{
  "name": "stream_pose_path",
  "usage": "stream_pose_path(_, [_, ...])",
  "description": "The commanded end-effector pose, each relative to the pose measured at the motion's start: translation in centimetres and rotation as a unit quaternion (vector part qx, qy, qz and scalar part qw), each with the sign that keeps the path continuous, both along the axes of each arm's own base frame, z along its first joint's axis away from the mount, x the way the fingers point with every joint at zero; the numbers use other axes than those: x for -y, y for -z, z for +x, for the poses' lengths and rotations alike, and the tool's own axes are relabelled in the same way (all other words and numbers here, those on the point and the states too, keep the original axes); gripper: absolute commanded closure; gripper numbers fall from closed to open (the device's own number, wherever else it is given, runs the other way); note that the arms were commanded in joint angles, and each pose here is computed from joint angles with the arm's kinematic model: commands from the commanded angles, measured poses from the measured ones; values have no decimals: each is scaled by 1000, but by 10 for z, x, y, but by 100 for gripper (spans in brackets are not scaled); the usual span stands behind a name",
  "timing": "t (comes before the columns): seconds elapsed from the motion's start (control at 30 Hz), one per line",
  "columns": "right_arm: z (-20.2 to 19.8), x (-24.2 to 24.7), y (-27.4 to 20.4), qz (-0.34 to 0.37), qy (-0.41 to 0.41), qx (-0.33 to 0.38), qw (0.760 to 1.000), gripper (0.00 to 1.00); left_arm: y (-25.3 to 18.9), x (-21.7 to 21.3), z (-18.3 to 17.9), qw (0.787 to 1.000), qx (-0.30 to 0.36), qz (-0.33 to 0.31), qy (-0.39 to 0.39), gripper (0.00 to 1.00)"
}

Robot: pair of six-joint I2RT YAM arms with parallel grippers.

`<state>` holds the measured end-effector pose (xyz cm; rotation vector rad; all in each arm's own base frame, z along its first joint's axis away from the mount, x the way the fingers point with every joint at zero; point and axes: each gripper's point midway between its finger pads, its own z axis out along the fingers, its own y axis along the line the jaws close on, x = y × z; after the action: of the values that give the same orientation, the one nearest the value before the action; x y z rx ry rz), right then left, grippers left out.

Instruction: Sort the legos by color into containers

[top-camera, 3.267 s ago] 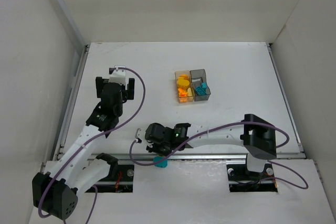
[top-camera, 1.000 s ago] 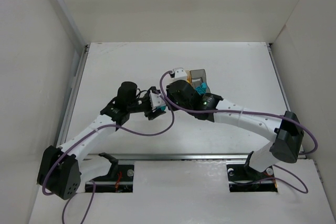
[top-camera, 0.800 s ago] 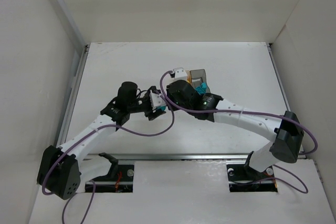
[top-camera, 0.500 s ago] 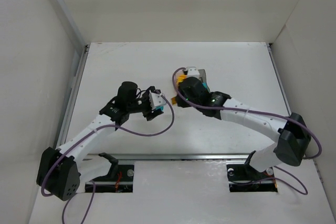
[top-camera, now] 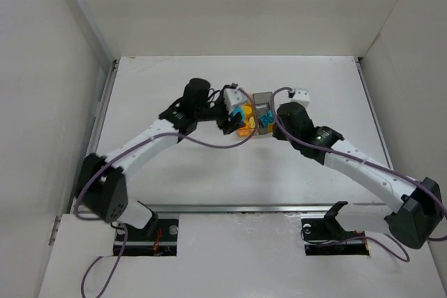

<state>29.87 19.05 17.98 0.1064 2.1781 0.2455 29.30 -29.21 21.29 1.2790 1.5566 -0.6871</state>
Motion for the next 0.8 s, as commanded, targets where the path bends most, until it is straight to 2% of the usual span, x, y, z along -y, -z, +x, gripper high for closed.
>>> stream_pose_path(0.0, [9, 54, -24, 1, 96, 40, 995, 100, -36, 50, 36, 998, -7, -62, -12, 100])
stream_pose_path(0.03, [9, 69, -25, -9, 117, 45, 992, 100, -5, 62, 56, 998, -37, -42, -23, 100])
stream_pose_path(0.07, [11, 89, -34, -2, 145, 60, 988, 100, -29, 76, 75, 998, -19, -61, -24, 99])
stream_pose_path(0.1, [11, 97, -40, -2, 154, 67, 986, 100, -26, 85, 86, 998, -20, -61, -24, 97])
stream_pose_path(0.13, [10, 106, -41, -9, 163, 71, 984, 100, 3, 97, 100, 998, -41, -47, -21, 96])
stream_pose_path(0.17, [12, 114, -46, -3, 175, 79, 981, 100, -12, 111, 111, 998, -11, -54, -9, 94])
stream_pose_path(0.23, [10, 118, -48, -6, 176, 86, 981, 100, 3, 119, 126, 999, -12, -46, -13, 87])
stream_pose_path(0.27, [10, 123, -45, -12, 184, 84, 979, 100, 25, 128, 131, 999, -21, -36, -16, 85])
stream_pose_path(0.3, [9, 127, -44, -24, 186, 83, 979, 100, 24, 131, 139, 999, -12, -35, -19, 82])
stream_pose_path(0.33, [9, 130, -44, -33, 187, 84, 978, 100, 41, 134, 142, 999, -19, -25, -18, 74])
stream_pose_path(0.4, [8, 133, -43, -47, 188, 82, 978, 100, 46, 136, 148, 999, -18, -23, -24, 67])
stream_pose_path(0.47, [6, 135, -46, -56, 181, 86, 978, 100, 54, 134, 150, 999, -23, -15, -31, 57])
stream_pose_path(0.5, [7, 135, -47, -59, 179, 89, 978, 100, 59, 134, 151, 999, -21, -10, -28, 48])
stream_pose_path(0.53, [8, 133, -48, -58, 172, 91, 979, 100, 59, 134, 151, 999, -17, -9, -27, 35])
stream_pose_path(0.77, [14, 120, -53, -59, 129, 95, 985, 100, 38, 137, 137, 1000, 15, -2, 0, 1])
